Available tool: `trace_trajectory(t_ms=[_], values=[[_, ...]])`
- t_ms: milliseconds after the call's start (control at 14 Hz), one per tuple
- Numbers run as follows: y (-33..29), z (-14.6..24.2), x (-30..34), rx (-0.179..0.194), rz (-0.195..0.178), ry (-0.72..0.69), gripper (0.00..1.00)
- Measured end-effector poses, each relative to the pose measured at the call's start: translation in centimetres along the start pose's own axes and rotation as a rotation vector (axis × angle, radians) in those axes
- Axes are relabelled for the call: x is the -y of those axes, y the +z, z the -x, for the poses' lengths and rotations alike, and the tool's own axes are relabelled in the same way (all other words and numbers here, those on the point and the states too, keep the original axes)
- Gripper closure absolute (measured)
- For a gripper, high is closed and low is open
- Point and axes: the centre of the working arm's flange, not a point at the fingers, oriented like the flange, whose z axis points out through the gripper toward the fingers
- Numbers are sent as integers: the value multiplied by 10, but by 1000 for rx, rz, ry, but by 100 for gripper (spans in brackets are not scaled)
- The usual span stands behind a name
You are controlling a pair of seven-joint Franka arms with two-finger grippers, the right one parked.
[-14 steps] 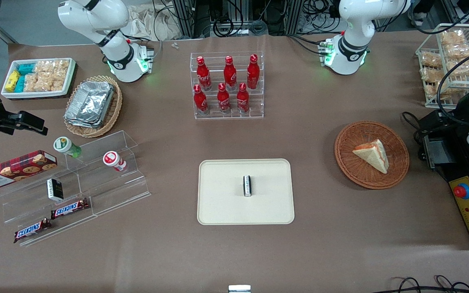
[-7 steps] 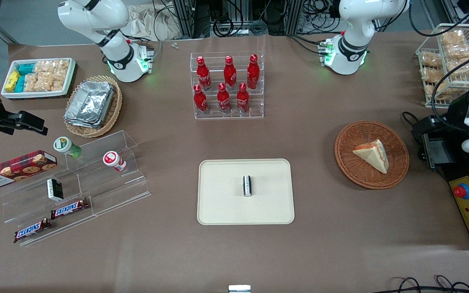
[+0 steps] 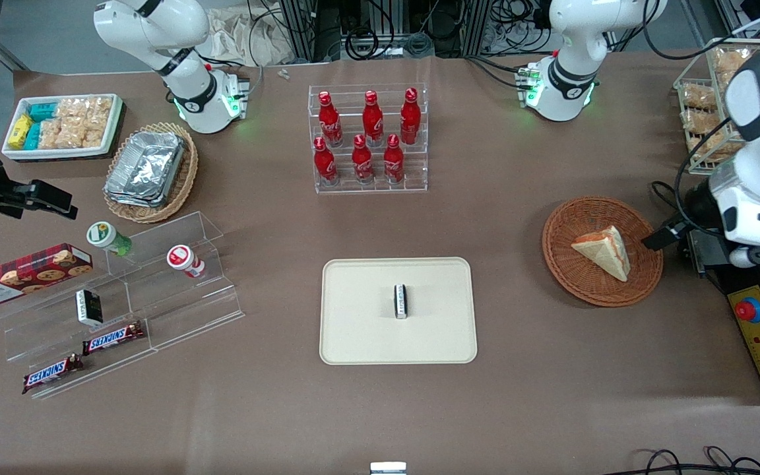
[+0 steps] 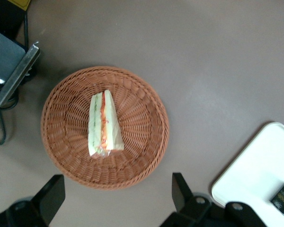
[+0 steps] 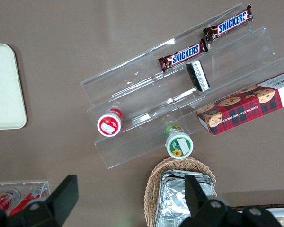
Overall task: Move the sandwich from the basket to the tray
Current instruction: 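Move the left gripper down over the sandwich in the wicker basket, then lower the open left gripper around the sandwich and close it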
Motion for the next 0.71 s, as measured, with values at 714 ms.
trace_trajectory(t_ms=[714], values=[[105,31,32,-30,-3,-206,0]])
